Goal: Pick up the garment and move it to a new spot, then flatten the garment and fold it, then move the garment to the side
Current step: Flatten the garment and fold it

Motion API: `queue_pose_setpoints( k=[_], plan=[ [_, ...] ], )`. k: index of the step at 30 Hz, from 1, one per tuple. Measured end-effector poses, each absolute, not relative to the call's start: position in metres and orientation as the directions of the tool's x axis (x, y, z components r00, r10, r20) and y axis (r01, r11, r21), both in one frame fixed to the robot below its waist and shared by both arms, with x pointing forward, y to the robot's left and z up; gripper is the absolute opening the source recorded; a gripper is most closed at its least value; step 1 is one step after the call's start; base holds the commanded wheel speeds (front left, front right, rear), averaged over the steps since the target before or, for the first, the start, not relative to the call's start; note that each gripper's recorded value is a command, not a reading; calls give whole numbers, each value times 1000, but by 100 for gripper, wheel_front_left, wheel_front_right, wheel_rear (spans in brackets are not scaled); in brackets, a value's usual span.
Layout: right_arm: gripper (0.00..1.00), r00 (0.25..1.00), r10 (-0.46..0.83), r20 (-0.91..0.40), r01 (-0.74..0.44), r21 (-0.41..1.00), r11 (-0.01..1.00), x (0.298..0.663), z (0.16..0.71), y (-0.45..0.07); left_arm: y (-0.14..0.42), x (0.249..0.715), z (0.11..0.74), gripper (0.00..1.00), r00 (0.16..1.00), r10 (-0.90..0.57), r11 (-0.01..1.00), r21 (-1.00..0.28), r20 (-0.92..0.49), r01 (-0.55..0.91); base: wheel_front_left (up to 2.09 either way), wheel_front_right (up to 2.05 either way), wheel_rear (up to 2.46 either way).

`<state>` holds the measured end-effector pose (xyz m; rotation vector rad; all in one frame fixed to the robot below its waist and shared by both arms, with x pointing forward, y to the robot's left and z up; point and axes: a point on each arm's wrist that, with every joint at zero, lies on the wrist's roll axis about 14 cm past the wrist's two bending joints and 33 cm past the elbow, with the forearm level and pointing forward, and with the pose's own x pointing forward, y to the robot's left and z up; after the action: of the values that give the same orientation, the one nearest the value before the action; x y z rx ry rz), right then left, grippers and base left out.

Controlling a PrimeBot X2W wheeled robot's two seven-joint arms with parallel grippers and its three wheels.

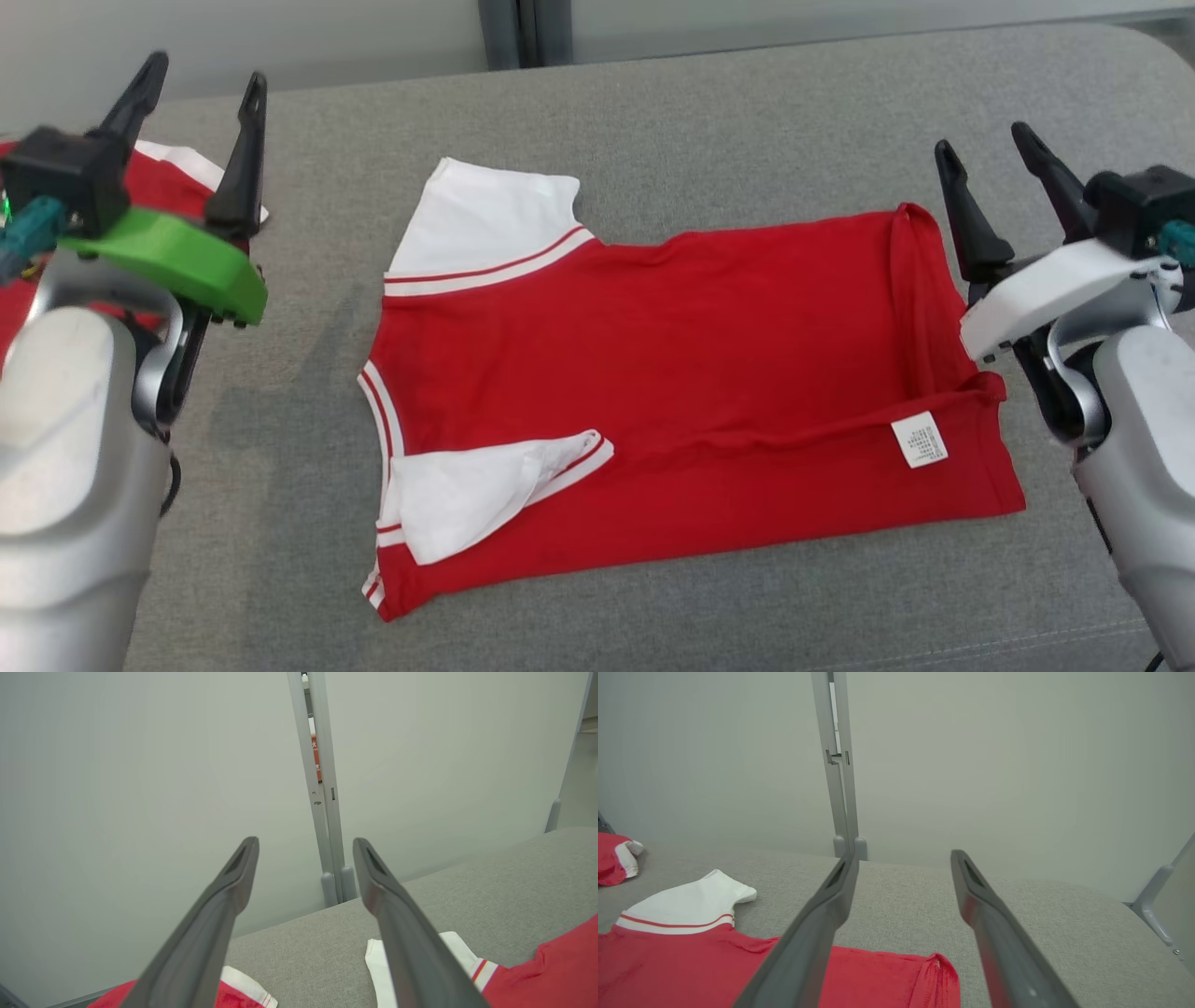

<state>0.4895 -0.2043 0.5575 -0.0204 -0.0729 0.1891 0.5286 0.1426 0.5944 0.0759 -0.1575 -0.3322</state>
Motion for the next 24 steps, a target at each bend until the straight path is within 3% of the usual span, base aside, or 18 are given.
queue_pose_setpoints(
  k=[9,19,24],
  plan=[
    [100,966,177,-191,-188,-44,981,545,487,-211,102,604,541,100,900,-432,898,68,-65,436,0,0,0],
    [100,901,143,-410,-176,-44,983,556,406,-222,78,643,449,100,837,-459,877,1,-296,481,0,0,0],
    [100,884,128,-449,-168,-49,985,554,389,-229,70,646,408,100,792,-459,870,-21,-403,493,0,0,0]
  ],
)
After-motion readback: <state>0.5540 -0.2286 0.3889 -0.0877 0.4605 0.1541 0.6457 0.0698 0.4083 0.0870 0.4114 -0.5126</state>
